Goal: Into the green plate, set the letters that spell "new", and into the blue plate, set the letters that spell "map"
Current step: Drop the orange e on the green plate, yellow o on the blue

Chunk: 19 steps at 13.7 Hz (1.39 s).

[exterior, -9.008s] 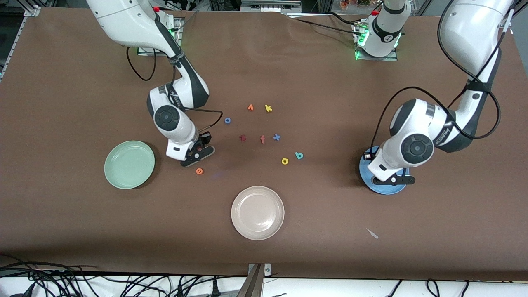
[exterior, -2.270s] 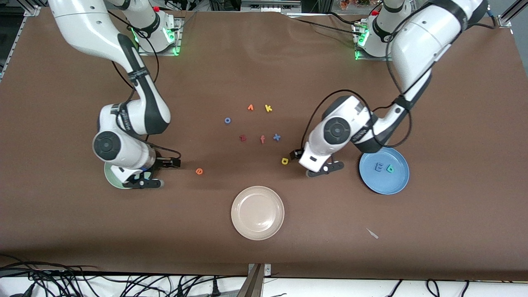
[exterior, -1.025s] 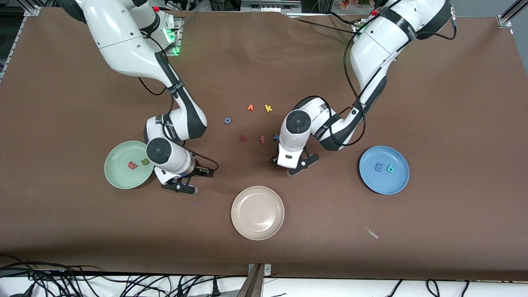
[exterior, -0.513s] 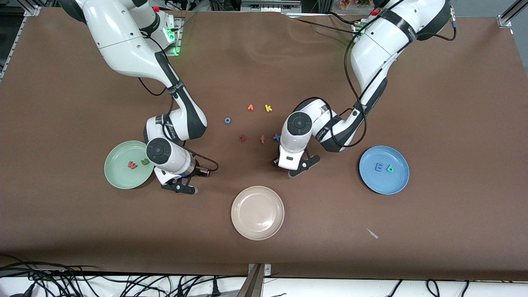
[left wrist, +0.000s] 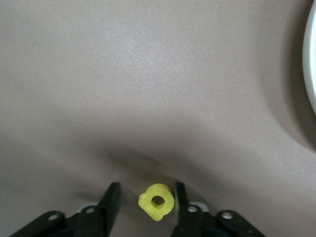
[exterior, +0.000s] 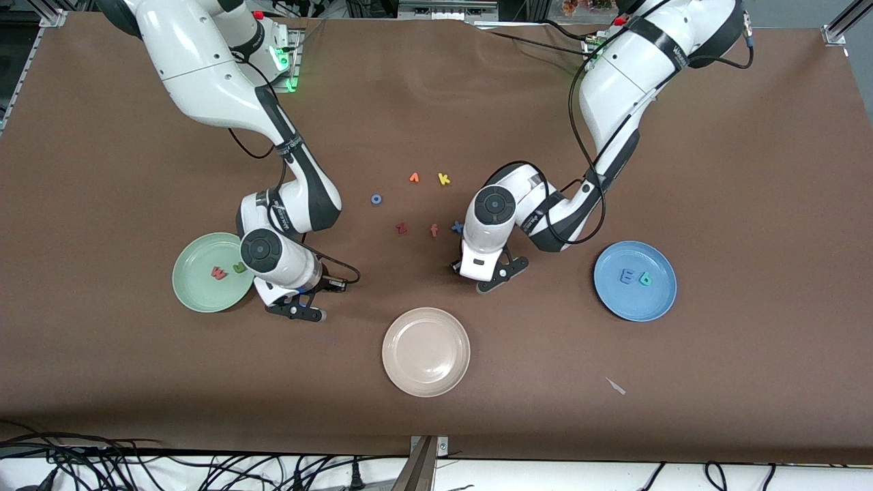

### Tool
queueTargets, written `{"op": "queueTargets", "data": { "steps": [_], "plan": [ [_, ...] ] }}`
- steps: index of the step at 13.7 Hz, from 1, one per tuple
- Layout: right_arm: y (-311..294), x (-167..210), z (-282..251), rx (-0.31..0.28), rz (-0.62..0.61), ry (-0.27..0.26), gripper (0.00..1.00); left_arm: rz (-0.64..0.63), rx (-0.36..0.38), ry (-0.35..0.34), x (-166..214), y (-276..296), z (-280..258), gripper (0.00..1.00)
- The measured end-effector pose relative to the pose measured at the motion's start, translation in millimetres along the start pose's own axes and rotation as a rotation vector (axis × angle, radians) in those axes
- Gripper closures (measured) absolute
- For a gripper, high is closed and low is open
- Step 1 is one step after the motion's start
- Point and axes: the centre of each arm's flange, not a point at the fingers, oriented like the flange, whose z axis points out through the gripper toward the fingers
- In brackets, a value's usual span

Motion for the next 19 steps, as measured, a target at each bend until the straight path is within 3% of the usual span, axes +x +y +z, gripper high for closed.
{"op": "queueTargets", "data": {
  "steps": [1,3,7,10,15,17,19],
  "plan": [
    [3,5,-7,-0.007,-0.007,-0.014,0.71,0.001,0.0,0.0,0,0,0,0.51],
    [18,18,-22,-0.016,-0.066,-0.04,0.71,0.005,-0.002,0.001,-1,1,-2,0.67],
    [81,39,-58,-0.041,-0.215,-0.129,0.71,0.007,-0.002,0.001,-1,1,-2,0.67],
    [130,41,-78,-0.068,-0.31,-0.148,0.71,0.007,0.002,0.001,0,1,-3,0.67],
    [209,30,-61,-0.099,-0.386,-0.159,0.71,0.102,0.119,0.006,42,-17,-42,0.67],
    [220,27,-51,-0.103,-0.379,-0.16,0.66,0.169,0.174,0.0,74,-38,-68,0.67],
    [217,30,-61,-0.099,-0.38,-0.147,0.48,0.244,0.224,-0.018,110,-65,-93,0.67]
  ]
}}
